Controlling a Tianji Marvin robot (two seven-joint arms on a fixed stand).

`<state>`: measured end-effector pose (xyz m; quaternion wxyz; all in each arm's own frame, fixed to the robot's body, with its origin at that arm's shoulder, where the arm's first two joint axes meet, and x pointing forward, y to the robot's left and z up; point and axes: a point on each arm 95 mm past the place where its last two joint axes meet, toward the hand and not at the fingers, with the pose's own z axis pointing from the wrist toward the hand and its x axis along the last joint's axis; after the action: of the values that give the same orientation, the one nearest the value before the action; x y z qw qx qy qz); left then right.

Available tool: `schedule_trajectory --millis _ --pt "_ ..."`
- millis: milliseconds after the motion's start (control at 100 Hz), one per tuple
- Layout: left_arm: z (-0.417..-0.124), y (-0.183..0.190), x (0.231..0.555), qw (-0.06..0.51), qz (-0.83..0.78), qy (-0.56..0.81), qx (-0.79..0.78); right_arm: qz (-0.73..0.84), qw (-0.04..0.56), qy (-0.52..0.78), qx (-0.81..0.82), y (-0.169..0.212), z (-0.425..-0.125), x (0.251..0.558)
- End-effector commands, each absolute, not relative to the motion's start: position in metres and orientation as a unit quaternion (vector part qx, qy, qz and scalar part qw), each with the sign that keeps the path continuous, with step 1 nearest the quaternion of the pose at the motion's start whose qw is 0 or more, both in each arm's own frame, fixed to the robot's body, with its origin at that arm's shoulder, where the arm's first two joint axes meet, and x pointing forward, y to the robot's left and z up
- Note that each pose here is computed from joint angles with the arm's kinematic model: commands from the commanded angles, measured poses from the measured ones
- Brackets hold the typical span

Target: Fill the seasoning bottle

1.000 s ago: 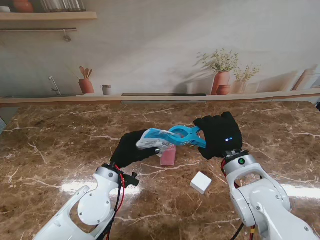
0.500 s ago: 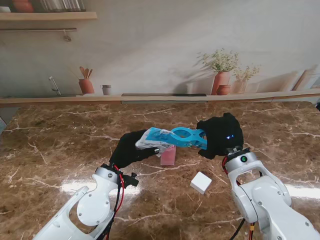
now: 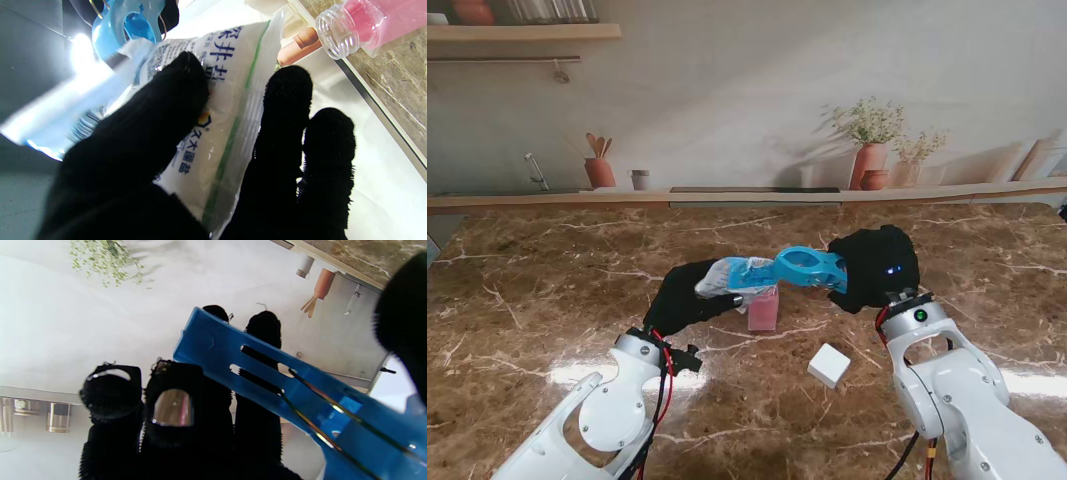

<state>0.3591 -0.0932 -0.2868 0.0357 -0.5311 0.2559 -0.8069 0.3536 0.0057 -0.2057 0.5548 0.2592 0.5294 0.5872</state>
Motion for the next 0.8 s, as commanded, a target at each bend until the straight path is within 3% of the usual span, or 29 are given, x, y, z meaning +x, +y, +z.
schedule_trajectory --millis 0,200,790 --pt "-0.286 -0.091 0.359 0.04 -0.808 0.251 -0.532 0.563 0.564 0.536 0.277 -0.005 -0.211 0.355" --pt "-0.285 -0.087 0.359 0.047 -0.809 0.246 -0.531 0.513 0.573 0.553 0.323 -0.034 -0.232 0.367" --pt "-0.282 -0.083 0.358 0.051 -0.813 0.244 -0.526 0.385 0.598 0.58 0.396 -0.092 -0.338 0.404"
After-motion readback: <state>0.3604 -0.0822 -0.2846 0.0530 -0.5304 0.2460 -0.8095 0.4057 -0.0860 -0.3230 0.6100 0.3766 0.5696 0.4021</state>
